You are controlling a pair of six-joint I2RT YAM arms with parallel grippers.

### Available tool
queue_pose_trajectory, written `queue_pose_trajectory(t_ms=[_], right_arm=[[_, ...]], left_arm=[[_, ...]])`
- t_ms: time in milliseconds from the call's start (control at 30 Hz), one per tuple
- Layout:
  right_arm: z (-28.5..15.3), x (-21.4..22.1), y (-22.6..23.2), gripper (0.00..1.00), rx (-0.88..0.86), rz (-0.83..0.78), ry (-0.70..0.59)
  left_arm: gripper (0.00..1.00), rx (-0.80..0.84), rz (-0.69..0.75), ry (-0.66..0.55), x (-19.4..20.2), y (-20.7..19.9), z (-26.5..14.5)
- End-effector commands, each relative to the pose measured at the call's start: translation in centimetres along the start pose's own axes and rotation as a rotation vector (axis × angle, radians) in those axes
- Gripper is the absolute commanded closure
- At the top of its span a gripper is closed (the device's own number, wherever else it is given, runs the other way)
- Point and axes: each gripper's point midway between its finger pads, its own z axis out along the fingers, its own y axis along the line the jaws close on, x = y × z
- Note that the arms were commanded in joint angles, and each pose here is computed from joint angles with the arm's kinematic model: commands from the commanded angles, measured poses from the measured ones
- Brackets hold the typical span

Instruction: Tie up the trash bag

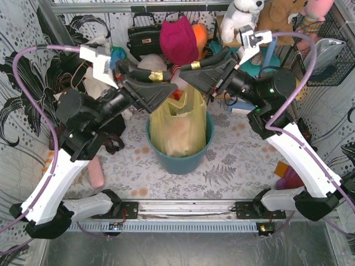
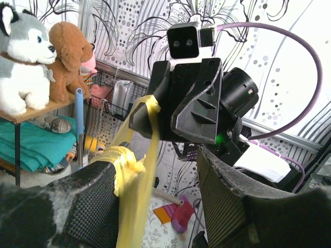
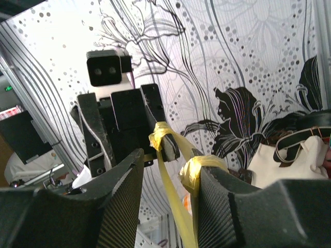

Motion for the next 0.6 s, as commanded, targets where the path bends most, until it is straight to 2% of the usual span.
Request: queue_pose_trajectory(t_ms=[0, 67, 167, 200, 267, 333, 567], right_arm=[[-1.4, 2.0, -2.1, 0.59, 0.072, 0.000, -0.009], [-2.1, 4.0, -3.7, 0.58, 0.115, 0.042, 0.017], [-2.8, 6.0, -4.9, 0.46, 0.145, 0.105, 0.036], [-2.7, 6.2, -5.0, 0.46, 0.138, 0.120, 0.033], [-2.2, 5.8, -4.7, 0.56, 0.116, 0.128, 0.029], [-1.5, 4.9, -4.1, 0.62, 0.090, 0.114, 0.022], [0.9, -1.4, 1.3, 0.61, -0.059, -0.008, -0.057]], left_arm=[[0.39, -0.005, 0.008, -0.014, 1.2, 0.2, -1.4], [0.38, -0.032, -0.020, 0.022, 3.3, 1.1, -2.1], [0.38, -0.060, -0.048, 0.063, 5.3, 2.0, -2.8], [0.39, -0.061, -0.051, 0.066, 5.5, 2.1, -2.9], [0.43, -0.057, -0.051, 0.066, 5.4, 2.0, -2.9], [0.49, -0.038, -0.033, 0.047, 4.3, 1.4, -2.5], [0.49, 0.028, 0.073, -0.032, -1.7, -1.5, -1.1]])
